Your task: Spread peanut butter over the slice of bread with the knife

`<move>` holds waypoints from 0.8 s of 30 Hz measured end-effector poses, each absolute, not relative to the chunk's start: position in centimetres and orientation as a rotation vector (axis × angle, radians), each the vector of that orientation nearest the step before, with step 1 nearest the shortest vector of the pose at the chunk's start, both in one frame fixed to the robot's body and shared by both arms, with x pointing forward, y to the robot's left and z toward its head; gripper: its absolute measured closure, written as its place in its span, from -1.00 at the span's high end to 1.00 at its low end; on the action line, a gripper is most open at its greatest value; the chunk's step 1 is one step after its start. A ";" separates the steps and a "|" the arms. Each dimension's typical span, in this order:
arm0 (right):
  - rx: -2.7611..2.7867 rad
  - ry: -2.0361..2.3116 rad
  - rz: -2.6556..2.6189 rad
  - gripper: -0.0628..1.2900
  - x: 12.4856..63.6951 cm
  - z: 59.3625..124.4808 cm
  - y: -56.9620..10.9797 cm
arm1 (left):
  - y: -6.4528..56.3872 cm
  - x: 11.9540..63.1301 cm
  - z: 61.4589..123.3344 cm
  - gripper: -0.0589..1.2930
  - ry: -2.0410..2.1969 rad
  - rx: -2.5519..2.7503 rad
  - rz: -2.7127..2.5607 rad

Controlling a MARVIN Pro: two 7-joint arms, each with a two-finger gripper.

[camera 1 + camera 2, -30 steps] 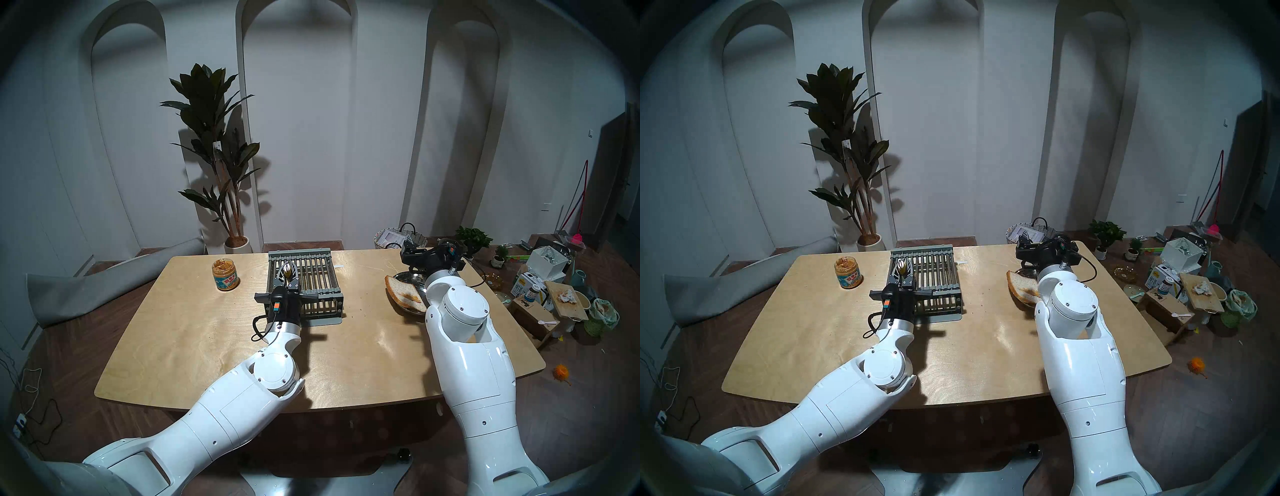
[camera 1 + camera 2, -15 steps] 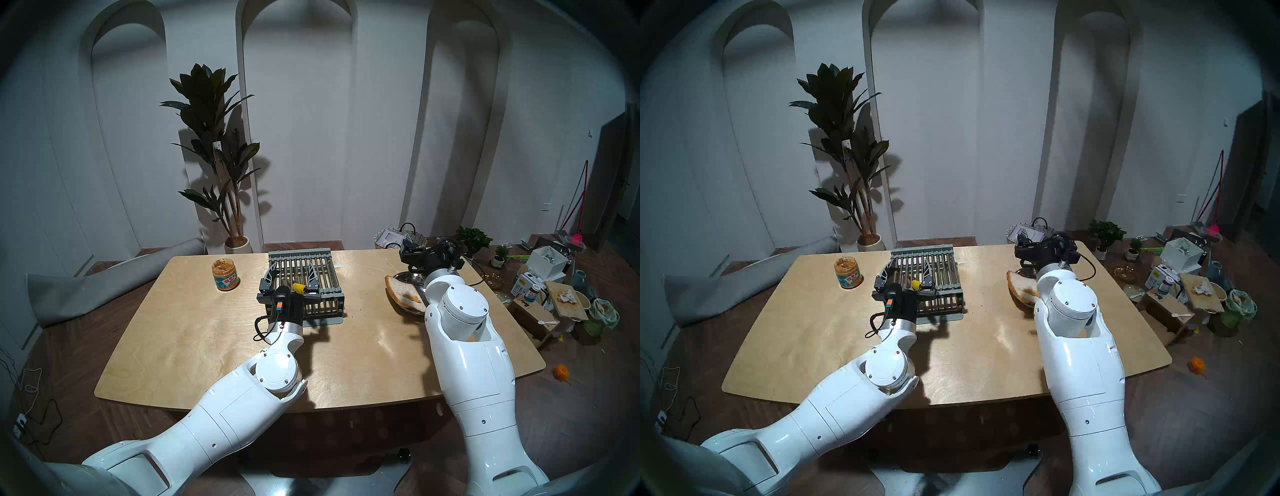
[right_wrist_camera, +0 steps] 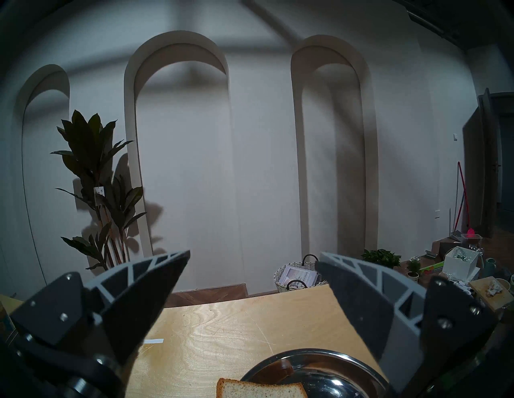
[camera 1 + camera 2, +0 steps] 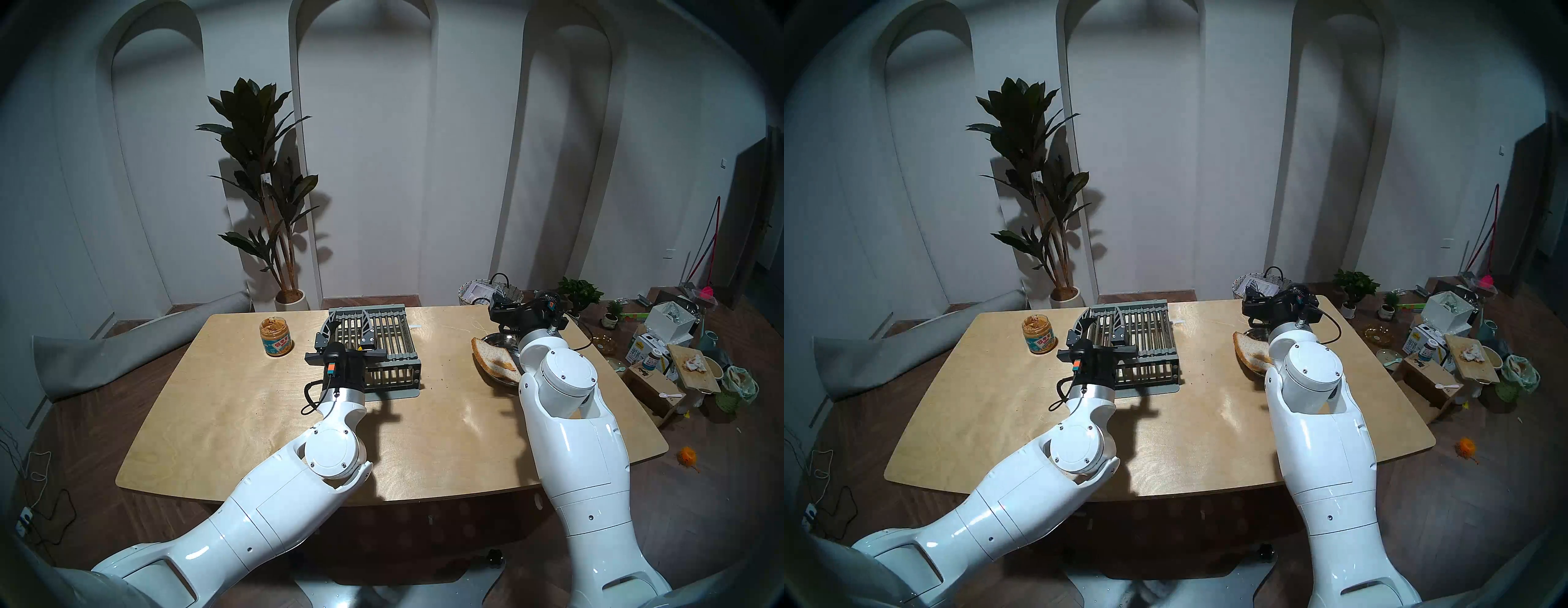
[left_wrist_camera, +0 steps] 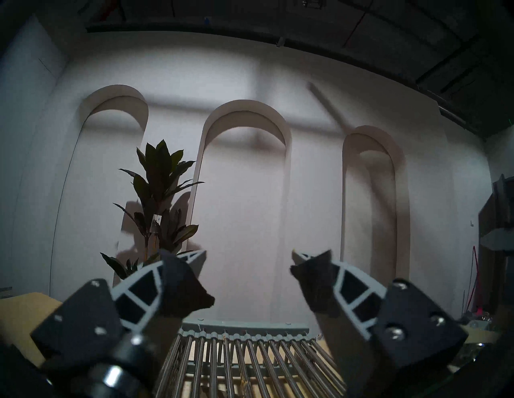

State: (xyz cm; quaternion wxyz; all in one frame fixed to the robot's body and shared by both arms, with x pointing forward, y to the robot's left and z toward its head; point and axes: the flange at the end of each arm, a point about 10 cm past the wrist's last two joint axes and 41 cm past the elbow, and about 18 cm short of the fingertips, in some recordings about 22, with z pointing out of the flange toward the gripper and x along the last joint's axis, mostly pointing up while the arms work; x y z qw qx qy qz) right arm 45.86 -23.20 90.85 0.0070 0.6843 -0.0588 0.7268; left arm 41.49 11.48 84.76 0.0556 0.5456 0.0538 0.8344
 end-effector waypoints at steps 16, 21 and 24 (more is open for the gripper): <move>2.165 -0.131 2.281 0.90 46.2 91.0 -21.4 | 16.0 41.3 90.3 -0.95 0.052 1.581 2.570; 2.180 -0.087 2.281 0.90 46.5 91.0 -20.6 | 18.2 41.7 90.0 -0.95 -0.062 1.675 2.552; 2.188 -0.061 2.280 0.90 46.7 91.0 -20.0 | 19.6 42.1 90.1 -0.95 -0.118 1.721 2.542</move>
